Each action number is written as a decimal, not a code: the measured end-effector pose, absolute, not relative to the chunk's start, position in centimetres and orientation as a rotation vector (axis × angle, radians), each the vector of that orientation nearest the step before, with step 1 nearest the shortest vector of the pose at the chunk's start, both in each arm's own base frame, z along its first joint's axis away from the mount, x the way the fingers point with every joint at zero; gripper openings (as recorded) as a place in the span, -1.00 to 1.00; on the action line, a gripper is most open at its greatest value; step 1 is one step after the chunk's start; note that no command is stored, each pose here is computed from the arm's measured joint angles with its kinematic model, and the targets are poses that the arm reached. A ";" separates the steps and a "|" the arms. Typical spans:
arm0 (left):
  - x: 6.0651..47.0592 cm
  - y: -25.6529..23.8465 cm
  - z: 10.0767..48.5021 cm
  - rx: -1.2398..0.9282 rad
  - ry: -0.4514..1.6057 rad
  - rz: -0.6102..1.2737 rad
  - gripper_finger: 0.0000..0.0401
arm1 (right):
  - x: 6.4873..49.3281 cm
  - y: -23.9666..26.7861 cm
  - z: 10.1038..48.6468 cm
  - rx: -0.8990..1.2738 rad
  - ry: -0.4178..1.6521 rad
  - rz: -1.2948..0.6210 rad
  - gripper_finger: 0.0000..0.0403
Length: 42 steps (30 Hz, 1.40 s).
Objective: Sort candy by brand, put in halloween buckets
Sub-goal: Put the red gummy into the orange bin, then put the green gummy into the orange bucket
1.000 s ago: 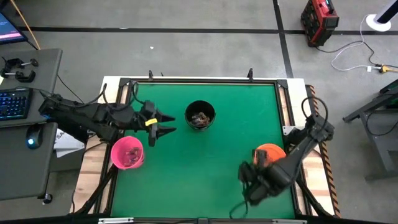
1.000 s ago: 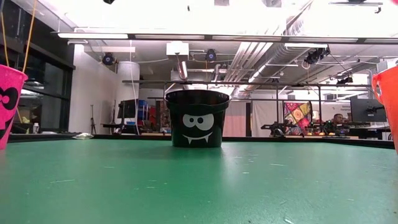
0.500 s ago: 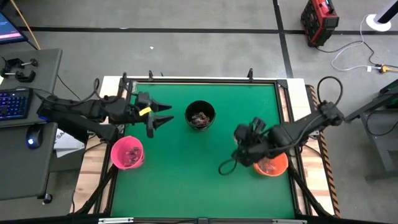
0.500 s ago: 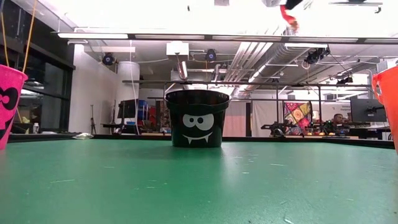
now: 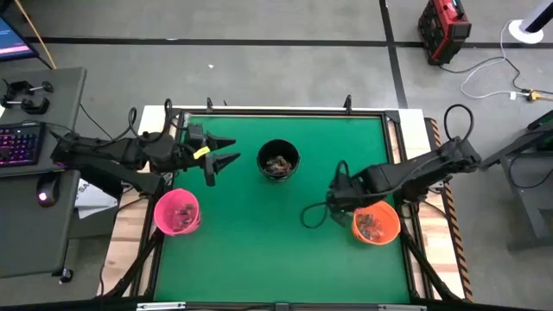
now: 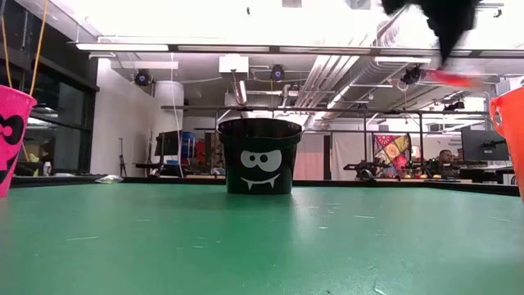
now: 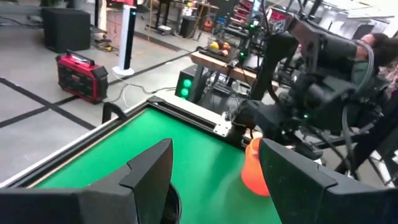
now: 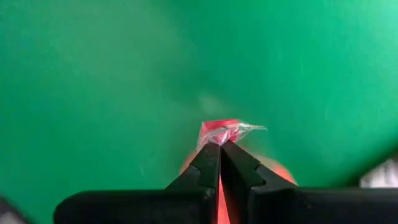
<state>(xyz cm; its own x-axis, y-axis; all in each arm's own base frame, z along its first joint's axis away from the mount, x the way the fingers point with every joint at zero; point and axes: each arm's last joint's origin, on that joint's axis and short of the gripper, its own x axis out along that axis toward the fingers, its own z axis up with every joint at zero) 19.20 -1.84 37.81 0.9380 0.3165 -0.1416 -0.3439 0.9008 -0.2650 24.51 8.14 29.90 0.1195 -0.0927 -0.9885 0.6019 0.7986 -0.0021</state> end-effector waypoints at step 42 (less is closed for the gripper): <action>19.7 20.9 36.0 -0.401 0.811 1.154 0.13 | 17.5 4.9 34.0 0.736 0.828 -0.527 0.30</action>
<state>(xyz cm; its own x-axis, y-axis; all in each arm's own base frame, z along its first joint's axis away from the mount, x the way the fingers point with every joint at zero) 19.65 20.89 36.01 0.1709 0.6471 -0.7430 -0.9181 0.3783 0.1183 17.45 4.91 34.04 0.5756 -0.1355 -0.8064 0.6726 0.6392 0.3727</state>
